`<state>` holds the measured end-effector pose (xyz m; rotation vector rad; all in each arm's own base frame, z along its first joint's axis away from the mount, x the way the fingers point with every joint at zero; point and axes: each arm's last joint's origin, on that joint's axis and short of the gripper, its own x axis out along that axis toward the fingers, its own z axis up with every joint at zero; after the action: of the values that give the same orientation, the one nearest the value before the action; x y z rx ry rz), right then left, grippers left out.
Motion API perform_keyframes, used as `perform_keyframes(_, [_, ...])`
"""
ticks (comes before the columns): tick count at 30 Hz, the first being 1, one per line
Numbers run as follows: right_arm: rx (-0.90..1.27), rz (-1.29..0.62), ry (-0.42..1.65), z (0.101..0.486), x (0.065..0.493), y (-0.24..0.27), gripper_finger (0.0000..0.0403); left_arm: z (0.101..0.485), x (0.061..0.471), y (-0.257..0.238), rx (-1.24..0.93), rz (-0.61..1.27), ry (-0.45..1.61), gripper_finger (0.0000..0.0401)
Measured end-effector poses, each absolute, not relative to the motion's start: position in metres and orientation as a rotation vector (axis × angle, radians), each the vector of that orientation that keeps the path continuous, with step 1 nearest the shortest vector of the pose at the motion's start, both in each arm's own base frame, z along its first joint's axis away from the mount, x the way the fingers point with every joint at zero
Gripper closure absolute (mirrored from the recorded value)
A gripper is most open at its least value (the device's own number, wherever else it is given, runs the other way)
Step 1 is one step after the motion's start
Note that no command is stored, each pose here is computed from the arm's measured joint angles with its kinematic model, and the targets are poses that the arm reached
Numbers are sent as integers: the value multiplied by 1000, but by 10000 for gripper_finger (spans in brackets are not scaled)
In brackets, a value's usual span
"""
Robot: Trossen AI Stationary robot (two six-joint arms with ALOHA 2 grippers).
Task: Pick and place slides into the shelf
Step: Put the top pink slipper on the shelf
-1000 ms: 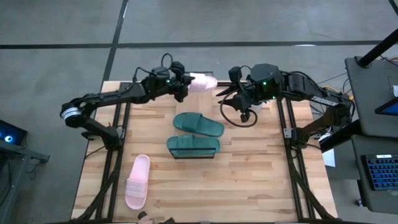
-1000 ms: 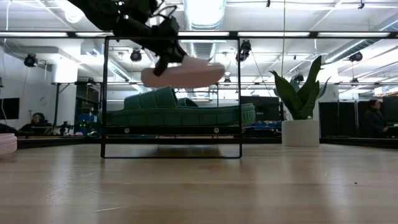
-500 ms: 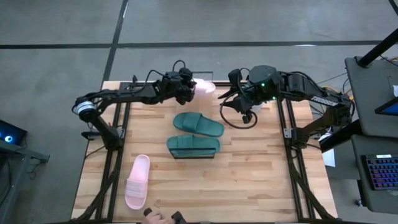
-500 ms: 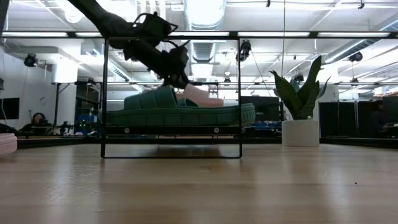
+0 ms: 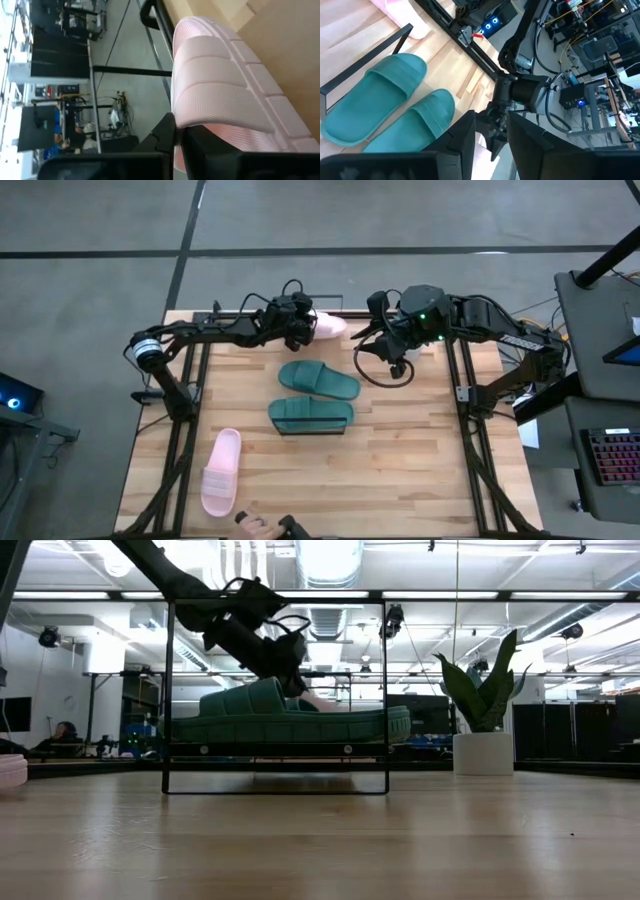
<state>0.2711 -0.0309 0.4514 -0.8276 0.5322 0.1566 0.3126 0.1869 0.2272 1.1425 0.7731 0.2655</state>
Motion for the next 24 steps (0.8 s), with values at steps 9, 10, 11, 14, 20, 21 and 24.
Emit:
perform_keyframes(9, [-807, 151, 533, 451, 271, -31, 309, 229, 311, 188, 1031, 271, 719, 318])
perform_keyframes(10, [-807, 151, 533, 451, 271, -31, 310, 229, 311, 188, 1023, 272, 717, 305])
perform_keyframes(11, [-807, 151, 533, 451, 271, -31, 310, 229, 311, 188, 1013, 274, 717, 292])
perform_keyframes(14, [-806, 151, 533, 451, 271, -31, 308, 229, 310, 189, 998, 280, 722, 253])
perform_keyframes(20, [-803, 150, 534, 451, 271, -31, 311, 228, 309, 190, 991, 283, 744, 193])
perform_keyframes(21, [-803, 150, 534, 451, 271, -31, 313, 227, 308, 190, 979, 279, 751, 186])
perform_keyframes(24, [-803, 150, 534, 451, 271, -31, 317, 228, 307, 188, 930, 285, 759, 176])
